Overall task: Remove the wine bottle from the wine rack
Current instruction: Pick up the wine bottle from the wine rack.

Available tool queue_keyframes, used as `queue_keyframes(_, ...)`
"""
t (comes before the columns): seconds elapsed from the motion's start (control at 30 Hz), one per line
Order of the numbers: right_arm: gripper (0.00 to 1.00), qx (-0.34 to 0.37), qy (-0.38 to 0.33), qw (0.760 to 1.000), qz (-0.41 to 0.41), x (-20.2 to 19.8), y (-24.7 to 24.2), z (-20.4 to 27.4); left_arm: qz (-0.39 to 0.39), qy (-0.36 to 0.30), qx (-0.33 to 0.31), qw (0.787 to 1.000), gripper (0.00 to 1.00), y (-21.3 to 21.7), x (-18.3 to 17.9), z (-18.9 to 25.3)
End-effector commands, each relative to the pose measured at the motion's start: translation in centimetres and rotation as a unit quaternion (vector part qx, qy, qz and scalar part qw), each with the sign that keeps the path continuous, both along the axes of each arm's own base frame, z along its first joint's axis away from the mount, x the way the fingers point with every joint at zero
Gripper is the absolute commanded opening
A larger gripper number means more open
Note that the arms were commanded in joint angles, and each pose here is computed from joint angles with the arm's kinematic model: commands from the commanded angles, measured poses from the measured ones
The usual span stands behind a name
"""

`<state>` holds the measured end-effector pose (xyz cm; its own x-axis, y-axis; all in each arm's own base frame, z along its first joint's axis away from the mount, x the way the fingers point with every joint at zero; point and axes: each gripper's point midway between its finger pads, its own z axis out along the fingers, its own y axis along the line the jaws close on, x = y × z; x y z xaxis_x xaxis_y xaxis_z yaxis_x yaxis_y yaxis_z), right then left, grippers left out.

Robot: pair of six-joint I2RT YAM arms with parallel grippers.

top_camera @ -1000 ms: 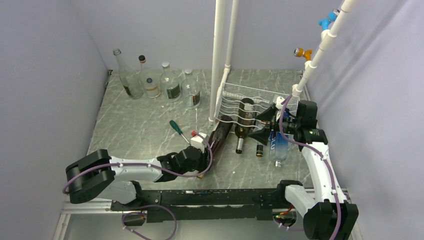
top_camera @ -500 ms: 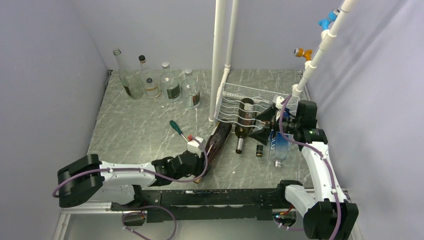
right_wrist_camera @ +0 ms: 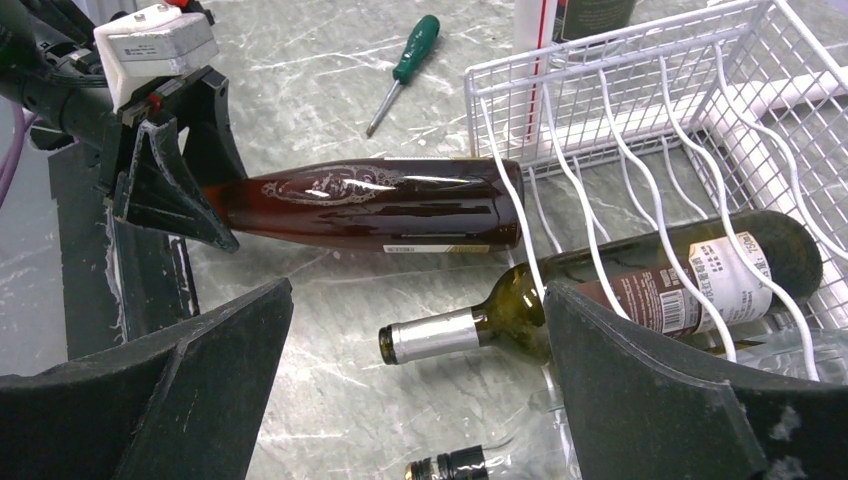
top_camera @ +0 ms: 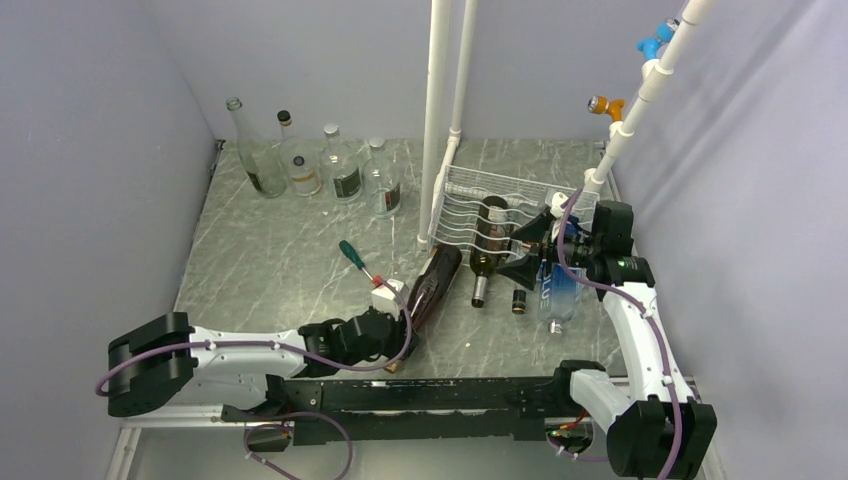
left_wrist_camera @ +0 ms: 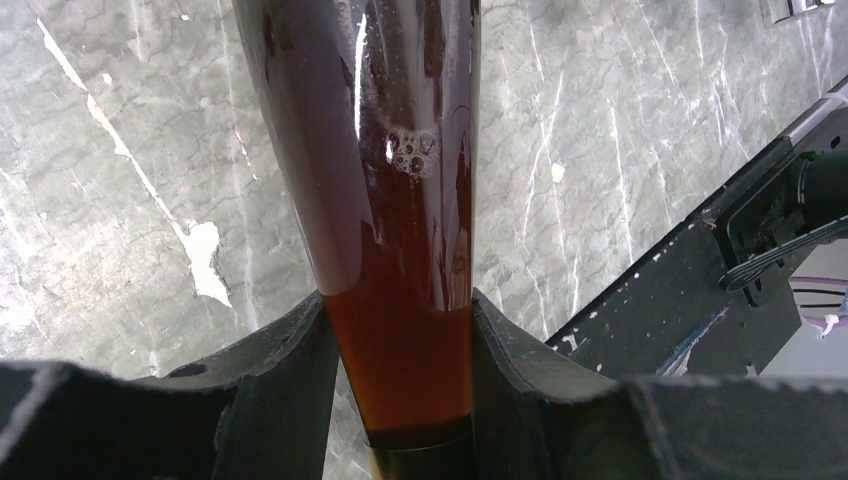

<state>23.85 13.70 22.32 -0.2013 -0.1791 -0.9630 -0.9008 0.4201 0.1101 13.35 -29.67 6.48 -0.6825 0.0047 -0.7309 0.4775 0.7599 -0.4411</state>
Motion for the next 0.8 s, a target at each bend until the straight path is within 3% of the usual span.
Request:
queue_keyframes(0.0,1.0,-0.005,-0.018,1.0,0.001,0.4,-0.2,0.0,0.02,-0.054,-0.132,0.99,0.0,-2.8,1.4,7.5)
queue_keyframes(0.77,1.0,-0.008,-0.015,1.0,-0.002,0.6,-0.3,-0.3,0.01,-0.045,-0.135,0.99,0.0,-2.7,0.0,7.7)
